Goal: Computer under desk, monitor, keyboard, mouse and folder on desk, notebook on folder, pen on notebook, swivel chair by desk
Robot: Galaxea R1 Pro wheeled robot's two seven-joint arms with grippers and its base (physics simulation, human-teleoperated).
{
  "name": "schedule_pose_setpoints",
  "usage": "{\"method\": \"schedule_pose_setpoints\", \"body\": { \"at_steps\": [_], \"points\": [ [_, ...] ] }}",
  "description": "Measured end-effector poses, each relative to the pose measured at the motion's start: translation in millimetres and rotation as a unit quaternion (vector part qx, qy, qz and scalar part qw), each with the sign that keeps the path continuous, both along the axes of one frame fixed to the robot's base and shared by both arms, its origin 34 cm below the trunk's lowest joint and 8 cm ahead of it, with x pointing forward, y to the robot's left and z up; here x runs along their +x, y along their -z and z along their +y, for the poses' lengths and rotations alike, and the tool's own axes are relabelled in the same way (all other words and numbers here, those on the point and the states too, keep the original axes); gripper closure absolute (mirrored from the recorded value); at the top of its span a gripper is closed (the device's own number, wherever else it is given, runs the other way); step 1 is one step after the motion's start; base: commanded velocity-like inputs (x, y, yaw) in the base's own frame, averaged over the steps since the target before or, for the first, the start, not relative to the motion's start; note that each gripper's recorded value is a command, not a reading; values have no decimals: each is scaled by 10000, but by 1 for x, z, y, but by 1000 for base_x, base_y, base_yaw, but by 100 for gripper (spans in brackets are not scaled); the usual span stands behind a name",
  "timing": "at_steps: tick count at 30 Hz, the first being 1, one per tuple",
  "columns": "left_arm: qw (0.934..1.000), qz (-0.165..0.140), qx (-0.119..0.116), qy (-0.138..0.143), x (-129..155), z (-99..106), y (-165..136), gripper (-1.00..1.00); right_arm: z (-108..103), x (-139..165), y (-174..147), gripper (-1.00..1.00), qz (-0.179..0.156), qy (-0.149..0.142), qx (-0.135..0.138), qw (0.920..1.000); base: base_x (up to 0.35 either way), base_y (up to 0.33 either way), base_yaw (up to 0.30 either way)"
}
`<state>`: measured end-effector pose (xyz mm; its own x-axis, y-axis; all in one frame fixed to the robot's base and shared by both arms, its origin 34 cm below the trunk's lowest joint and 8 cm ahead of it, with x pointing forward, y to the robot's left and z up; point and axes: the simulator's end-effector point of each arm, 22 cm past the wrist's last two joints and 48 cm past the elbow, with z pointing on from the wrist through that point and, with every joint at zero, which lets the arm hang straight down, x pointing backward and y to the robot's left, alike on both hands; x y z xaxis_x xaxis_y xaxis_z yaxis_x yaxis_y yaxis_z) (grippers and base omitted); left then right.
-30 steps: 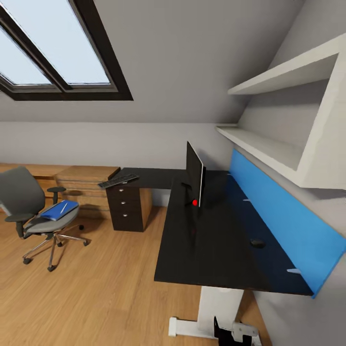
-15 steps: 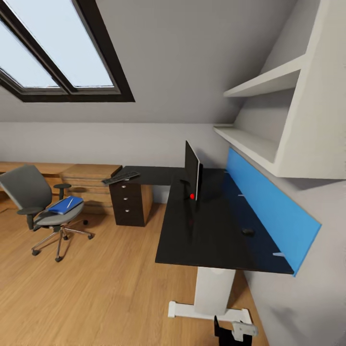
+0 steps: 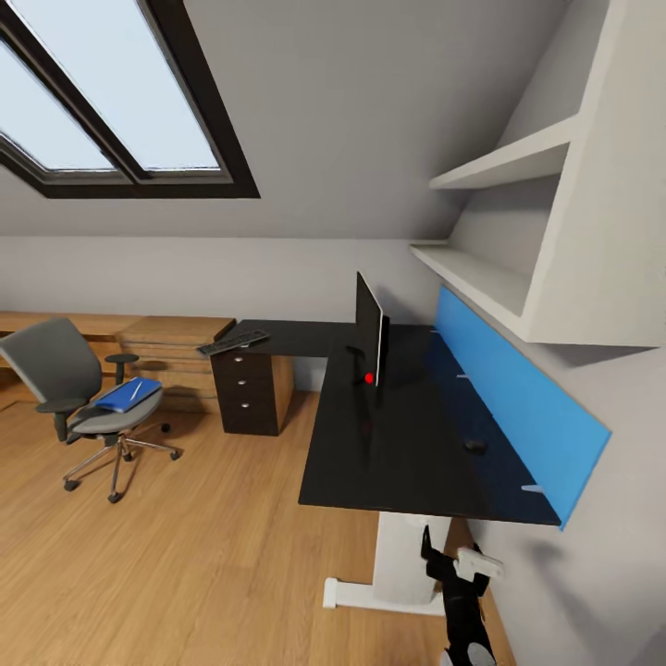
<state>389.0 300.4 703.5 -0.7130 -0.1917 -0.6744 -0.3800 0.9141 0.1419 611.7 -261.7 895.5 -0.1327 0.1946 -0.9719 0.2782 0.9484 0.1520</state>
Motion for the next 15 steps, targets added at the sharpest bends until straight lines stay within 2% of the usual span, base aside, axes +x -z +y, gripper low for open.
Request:
{"method": "schedule_pose_setpoints", "body": {
  "at_steps": [4,5,6,9,10,15],
  "points": [
    [10000,0,8,-6,-2,2,-3,-100,-8,-17,-6,-100,520,37,37,9986,0,0,0],
    [10000,0,11,-7,-2,2,-3,-100,-12,-28,-2,-100,870,21,65,9962,0,0,0],
    [10000,1,12,-7,-2,2,-3,-100,-13,-34,1,-100,1042,8,84,9945,0,0,0],
    [10000,1,13,-6,-2,2,-3,-100,-15,-46,5,-100,1363,3,153,9906,0,0,0],
    [10000,0,8,-1,-2,1,-3,-100,-22,-58,8,-100,1575,76,349,9869,0,0,0],
    [10000,3,10,-15,-2,2,-2,-100,-41,-53,-12,-100,1409,128,271,9896,0,0,0]
  ]
}}
